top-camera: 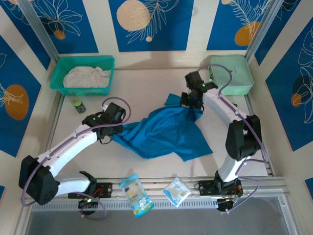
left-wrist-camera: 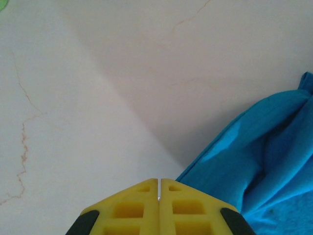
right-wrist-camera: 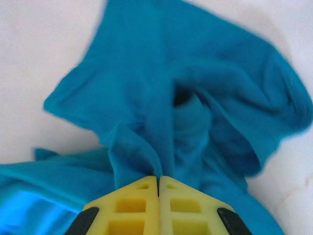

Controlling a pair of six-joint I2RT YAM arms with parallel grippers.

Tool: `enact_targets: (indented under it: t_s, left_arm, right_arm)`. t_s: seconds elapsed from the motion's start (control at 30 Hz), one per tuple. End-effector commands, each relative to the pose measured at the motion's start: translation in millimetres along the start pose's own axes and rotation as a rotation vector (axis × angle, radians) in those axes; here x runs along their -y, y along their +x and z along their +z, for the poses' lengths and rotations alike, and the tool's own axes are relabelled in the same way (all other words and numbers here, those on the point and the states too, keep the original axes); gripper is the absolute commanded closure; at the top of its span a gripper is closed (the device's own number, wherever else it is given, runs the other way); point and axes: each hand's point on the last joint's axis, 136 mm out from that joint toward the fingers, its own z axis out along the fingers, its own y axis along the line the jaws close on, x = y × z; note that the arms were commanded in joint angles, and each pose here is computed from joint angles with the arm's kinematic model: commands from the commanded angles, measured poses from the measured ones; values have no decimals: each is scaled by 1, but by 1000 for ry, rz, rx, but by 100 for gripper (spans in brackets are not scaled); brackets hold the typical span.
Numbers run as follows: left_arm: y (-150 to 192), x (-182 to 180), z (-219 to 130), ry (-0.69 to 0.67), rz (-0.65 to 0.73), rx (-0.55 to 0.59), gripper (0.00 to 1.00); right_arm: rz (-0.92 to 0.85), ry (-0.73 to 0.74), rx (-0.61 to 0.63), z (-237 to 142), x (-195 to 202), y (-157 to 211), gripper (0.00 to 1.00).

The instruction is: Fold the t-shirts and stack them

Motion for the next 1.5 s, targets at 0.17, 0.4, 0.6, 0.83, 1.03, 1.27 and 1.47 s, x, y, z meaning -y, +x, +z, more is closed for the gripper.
enact_targets:
  t_s: [0.17,0.4,0.6,0.83,1.03,1.27,1.47]
  left_arm:
    - [52,-13,10,20,-62,-94,100]
    - [77,-21,17,21,-82,-136,100]
    - [68,-8,18,49,-56,-137,45]
    - [17,26,-7,130,51,-55,20]
    - [-15,42,-10,125,87,-7,22]
    - [-24,36,-22,132,53,41,22]
    - [-15,27,-20,112,52,21,25]
  right_arm:
    - [199,221,-141,37,73,100,100]
    - [199,294,-206,47,84,114,83]
    - [30,242,-59,-9,41,70,47]
    - [-168,-33,-36,-35,-38,54,37]
    - [-351,-216,-167,5,-115,59,24]
    - [-434,-290,-310,65,-159,68,31]
    - [-433,-316,-376,85,-170,76,45]
